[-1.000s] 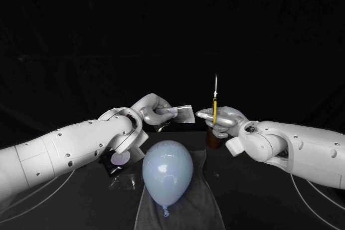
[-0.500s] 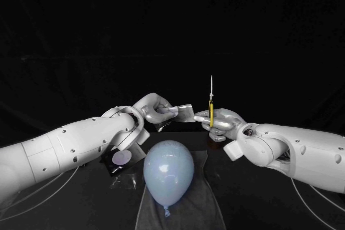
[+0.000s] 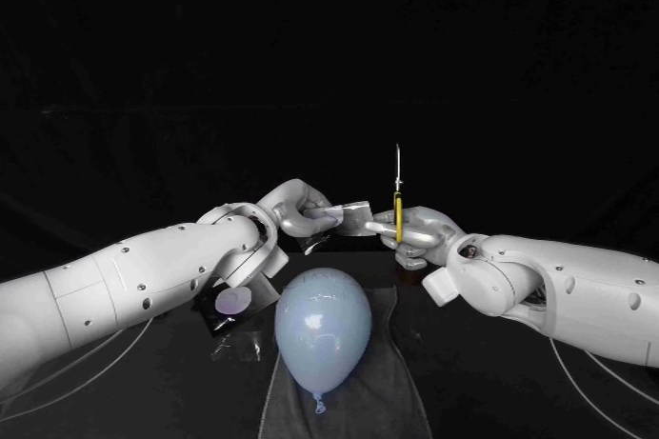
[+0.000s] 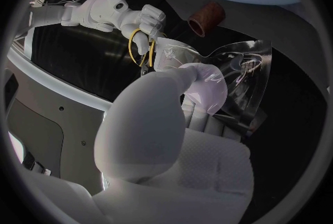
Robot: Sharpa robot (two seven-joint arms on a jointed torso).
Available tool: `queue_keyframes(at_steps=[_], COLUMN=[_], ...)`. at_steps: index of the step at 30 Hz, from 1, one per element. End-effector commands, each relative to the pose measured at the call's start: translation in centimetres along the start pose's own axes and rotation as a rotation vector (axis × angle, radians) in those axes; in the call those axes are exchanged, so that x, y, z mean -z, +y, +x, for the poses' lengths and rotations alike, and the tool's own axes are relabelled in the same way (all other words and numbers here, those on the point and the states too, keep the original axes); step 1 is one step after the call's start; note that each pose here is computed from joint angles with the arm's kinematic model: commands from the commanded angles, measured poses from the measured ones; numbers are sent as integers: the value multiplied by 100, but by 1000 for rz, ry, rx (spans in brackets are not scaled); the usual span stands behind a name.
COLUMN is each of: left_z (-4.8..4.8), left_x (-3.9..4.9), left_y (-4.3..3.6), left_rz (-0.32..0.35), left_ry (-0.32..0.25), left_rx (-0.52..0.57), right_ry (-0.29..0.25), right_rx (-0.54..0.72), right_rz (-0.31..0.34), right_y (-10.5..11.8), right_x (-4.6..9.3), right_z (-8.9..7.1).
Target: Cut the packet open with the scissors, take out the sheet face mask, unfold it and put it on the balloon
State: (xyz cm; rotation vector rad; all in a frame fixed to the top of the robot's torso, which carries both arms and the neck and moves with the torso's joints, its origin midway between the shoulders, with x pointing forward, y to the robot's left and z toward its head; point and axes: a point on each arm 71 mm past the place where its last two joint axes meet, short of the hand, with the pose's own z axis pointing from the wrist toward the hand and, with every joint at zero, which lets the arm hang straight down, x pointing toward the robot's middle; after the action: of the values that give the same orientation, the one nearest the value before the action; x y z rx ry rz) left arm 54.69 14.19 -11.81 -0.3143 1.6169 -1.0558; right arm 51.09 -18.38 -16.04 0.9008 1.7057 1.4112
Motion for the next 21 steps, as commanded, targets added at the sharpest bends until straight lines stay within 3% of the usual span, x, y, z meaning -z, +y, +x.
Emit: queue_keyframes(at_steps=[1,21], left_z=[22,70], left_x=[-8,10], left_y=[-43,-100], left_rz=[13,30], left_ry=[18,34], left_rx=[10,35], right_ry=[17,12], right_rx=[4,10], right_rz=[-4,-17], right_y=[14,28], right_x=[-24,-76], right_z=[22,47])
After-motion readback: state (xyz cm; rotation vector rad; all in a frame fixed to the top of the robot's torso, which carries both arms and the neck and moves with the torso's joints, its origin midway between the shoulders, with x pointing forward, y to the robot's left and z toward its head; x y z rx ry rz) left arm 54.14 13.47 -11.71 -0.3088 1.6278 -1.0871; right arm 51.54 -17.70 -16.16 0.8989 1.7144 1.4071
